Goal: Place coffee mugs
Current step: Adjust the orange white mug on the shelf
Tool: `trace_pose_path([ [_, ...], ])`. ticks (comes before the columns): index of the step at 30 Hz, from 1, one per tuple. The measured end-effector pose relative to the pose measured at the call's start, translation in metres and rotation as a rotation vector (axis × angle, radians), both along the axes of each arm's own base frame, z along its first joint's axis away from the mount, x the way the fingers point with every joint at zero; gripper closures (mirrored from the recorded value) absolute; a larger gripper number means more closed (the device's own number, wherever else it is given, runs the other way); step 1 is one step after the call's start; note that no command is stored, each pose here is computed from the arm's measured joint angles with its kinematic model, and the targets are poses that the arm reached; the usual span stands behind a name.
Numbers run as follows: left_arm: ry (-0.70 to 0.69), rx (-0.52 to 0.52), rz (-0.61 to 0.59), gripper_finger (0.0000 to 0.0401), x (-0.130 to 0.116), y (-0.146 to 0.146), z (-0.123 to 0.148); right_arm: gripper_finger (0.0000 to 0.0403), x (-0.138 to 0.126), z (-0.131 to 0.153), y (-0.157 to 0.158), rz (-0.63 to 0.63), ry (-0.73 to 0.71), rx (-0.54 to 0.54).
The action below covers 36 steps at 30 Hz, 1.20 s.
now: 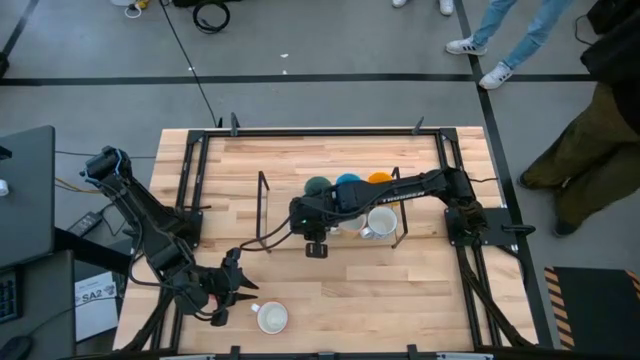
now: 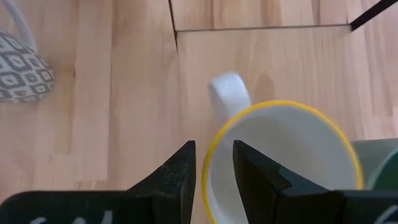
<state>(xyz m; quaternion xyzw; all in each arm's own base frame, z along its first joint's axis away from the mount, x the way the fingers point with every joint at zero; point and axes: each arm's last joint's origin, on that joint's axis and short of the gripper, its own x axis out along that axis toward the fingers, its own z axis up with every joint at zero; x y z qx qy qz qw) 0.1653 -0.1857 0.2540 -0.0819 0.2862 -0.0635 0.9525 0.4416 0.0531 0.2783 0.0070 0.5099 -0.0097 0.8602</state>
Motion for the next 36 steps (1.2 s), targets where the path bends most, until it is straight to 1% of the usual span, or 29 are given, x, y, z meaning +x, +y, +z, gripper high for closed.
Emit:
trace_pose_path([
  [4,0.0,0.0,0.0,0.0299,0.0,0.0,0.0,0.0291,-0.002,-0.01,0.0,0.003,0.033,0.002],
  [9,0.0,0.001,0.0,0.0299,0.0,0.0,0.0,0.0298,-0.002,-0.012,0.0,0.003,0.036,0.002],
  [12,0.0,0.001,0.0,0.0299,0.0,0.0,0.0,0.0315,-0.002,-0.012,0.0,0.004,0.036,0.002],
  [18,0.0,0.0,0.0,0.0299,0.0,0.0,0.0,0.0361,-0.003,-0.012,0.0,0.004,0.042,0.004],
  [21,0.0,0.001,0.0,0.0299,0.0,0.0,0.0,0.0377,-0.003,-0.011,0.0,0.005,0.044,0.002],
  [24,0.0,0.0,0.0,0.0299,0.0,0.0,0.0,0.0379,-0.004,-0.012,0.0,0.004,0.052,0.0],
  [29,0.0,0.001,0.0,0.0299,0.0,0.0,0.0,0.0366,-0.006,-0.012,-0.001,-0.026,0.08,0.012],
  [36,0.0,0.0,0.0,0.0299,0.0,0.0,0.0,0.0375,-0.011,-0.012,-0.001,-0.026,0.118,0.007],
])
